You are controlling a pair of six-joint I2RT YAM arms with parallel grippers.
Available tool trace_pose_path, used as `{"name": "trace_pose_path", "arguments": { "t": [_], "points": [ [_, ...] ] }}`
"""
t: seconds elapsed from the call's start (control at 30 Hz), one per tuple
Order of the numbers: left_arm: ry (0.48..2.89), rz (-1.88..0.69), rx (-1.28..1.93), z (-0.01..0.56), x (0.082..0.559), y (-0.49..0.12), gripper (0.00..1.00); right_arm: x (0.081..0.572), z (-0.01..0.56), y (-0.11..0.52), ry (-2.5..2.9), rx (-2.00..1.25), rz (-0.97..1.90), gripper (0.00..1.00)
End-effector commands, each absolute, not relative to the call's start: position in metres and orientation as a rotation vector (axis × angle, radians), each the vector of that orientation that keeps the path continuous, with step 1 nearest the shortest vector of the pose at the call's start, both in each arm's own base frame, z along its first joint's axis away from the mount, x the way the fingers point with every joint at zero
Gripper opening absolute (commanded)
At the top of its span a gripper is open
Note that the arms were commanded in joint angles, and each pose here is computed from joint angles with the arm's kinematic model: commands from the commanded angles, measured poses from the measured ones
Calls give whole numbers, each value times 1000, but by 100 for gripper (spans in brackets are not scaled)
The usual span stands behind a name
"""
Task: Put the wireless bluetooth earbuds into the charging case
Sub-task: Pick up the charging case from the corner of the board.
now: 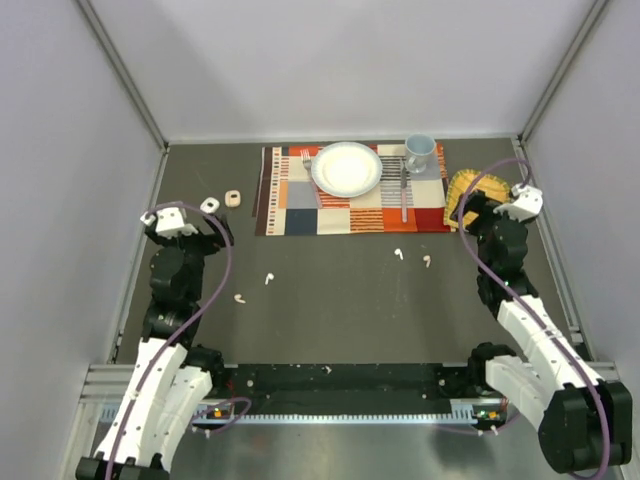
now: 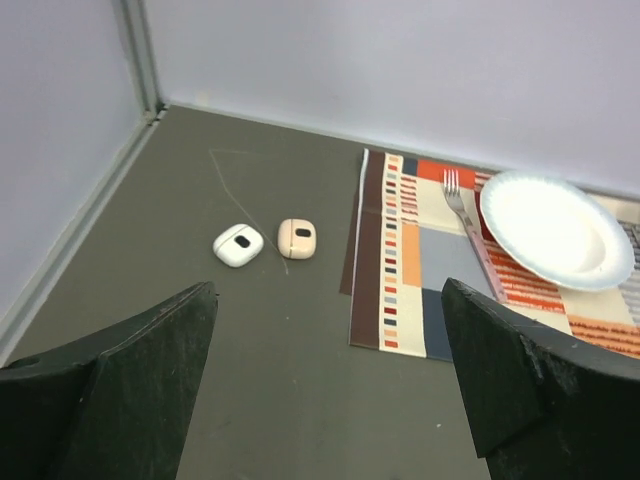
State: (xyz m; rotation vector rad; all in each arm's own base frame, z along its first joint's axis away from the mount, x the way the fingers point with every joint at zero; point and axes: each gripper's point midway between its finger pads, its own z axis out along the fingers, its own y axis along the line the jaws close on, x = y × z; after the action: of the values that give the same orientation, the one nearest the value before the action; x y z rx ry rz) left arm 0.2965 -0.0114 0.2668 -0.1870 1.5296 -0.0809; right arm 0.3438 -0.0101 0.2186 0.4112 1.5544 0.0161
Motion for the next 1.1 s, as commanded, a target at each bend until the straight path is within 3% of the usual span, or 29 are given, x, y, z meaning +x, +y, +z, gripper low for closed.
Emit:
{"name": "trace_pose_path", "arguments": {
  "t": [0.0,0.23,0.37,0.5,0.73,0.8,0.93,1.07],
  "points": [
    [1521,-24,-382,298,270,16,99,343,219,42,1739,264,268,99],
    [1627,14,-456,297,244,26,99,332,249,131,1679,-52,782,99],
    [1738,-82,-422,280,238,7,99,333,246,148,1713,-73,913,99],
    [1799,-108,-446,265,241,1,99,330,237,152,1790,-81,939,99],
    [1927,-114,-442,242,257,-8,99,343,252,91,1848,229,584,99],
    [1963,-118,-433,236,263,-12,99,335,255,82,1806,401,642,99],
    [2005,-84,-444,223,274,-10,99,318,279,103,1667,281,809,99],
    [2046,-70,-439,213,297,-14,99,319,269,106,1737,257,792,99]
  ]
}}
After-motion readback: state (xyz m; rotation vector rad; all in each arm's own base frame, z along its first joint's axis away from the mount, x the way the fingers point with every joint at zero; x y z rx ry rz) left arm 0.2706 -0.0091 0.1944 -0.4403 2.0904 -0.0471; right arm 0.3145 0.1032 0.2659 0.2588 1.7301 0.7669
